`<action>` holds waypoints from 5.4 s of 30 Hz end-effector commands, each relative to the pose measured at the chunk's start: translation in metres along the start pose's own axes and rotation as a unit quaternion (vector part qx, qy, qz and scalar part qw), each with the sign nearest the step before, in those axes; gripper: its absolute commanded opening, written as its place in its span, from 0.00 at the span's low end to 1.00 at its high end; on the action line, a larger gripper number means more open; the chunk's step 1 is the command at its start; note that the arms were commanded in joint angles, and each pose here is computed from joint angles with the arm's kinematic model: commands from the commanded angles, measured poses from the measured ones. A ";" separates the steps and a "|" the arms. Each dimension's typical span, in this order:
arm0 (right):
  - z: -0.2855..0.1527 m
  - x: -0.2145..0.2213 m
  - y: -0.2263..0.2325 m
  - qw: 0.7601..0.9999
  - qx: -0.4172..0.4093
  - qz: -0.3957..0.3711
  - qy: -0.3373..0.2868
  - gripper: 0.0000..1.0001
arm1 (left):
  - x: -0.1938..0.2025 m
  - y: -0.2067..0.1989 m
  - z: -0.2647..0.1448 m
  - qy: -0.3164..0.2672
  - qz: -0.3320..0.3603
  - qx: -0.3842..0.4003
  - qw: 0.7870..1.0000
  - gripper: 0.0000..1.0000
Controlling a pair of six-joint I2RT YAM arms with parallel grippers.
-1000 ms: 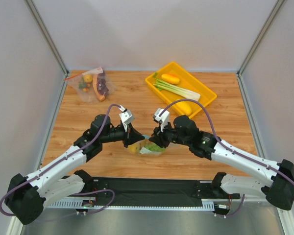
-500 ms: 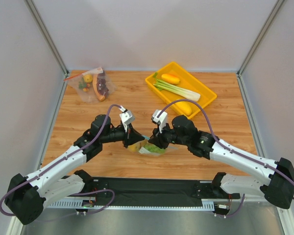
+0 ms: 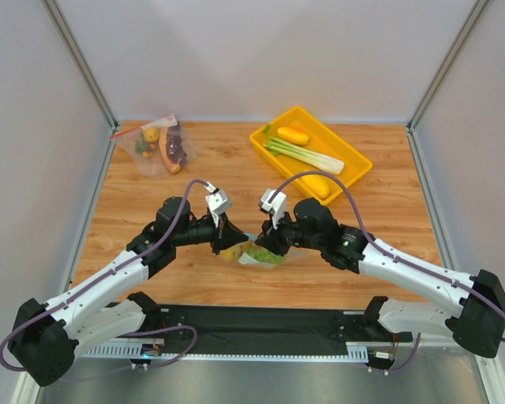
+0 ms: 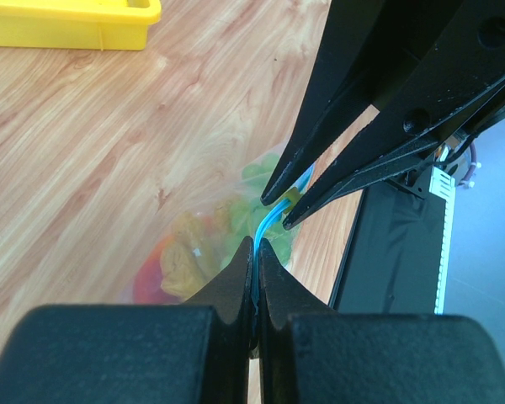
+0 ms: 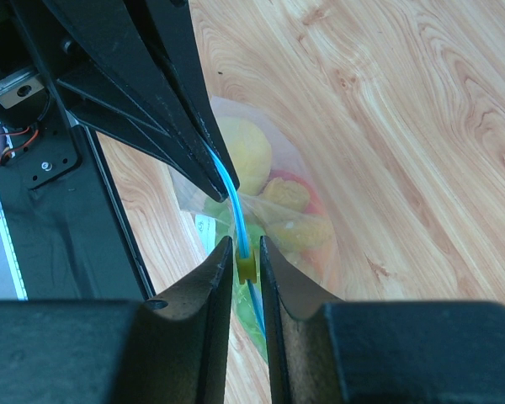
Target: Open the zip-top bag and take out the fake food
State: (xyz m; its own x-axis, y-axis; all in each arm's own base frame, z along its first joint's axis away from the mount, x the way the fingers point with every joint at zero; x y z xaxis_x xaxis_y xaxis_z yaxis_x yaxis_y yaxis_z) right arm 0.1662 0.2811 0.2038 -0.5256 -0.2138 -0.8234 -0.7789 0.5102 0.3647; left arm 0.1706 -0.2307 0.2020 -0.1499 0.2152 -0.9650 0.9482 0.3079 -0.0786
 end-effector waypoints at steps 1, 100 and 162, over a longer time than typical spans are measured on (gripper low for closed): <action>-0.001 -0.005 -0.002 1.000 0.009 -0.007 -0.004 0.20 | -0.017 0.000 0.001 -0.022 0.029 0.006 0.999 0.00; -0.059 -0.025 -0.007 0.993 0.092 0.035 -0.067 0.64 | -0.010 0.047 -0.028 -0.026 0.047 -0.169 0.984 0.00; 0.024 -0.038 -0.023 0.981 0.137 0.132 -0.038 0.00 | -0.046 0.029 -0.044 -0.012 -0.050 -0.237 0.970 0.60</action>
State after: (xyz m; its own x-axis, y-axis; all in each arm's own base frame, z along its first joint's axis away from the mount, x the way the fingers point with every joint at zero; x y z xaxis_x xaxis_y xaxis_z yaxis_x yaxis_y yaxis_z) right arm 0.1994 0.2904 0.1946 -0.6753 -0.0856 -0.7325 -0.5417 0.7315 0.4140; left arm 0.1895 -0.1929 0.2545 -0.1092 0.1610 -0.9809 0.7491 0.6620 0.0253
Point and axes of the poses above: each gripper's point midway between its finger pads, its own z axis out along the fingers, its own y axis along the line the jaws close on, x = y × z, the point moved 4 cm from there along -z, back along the fingers, and after that the axes turned 14 degrees about z, right-handed, at the moved point
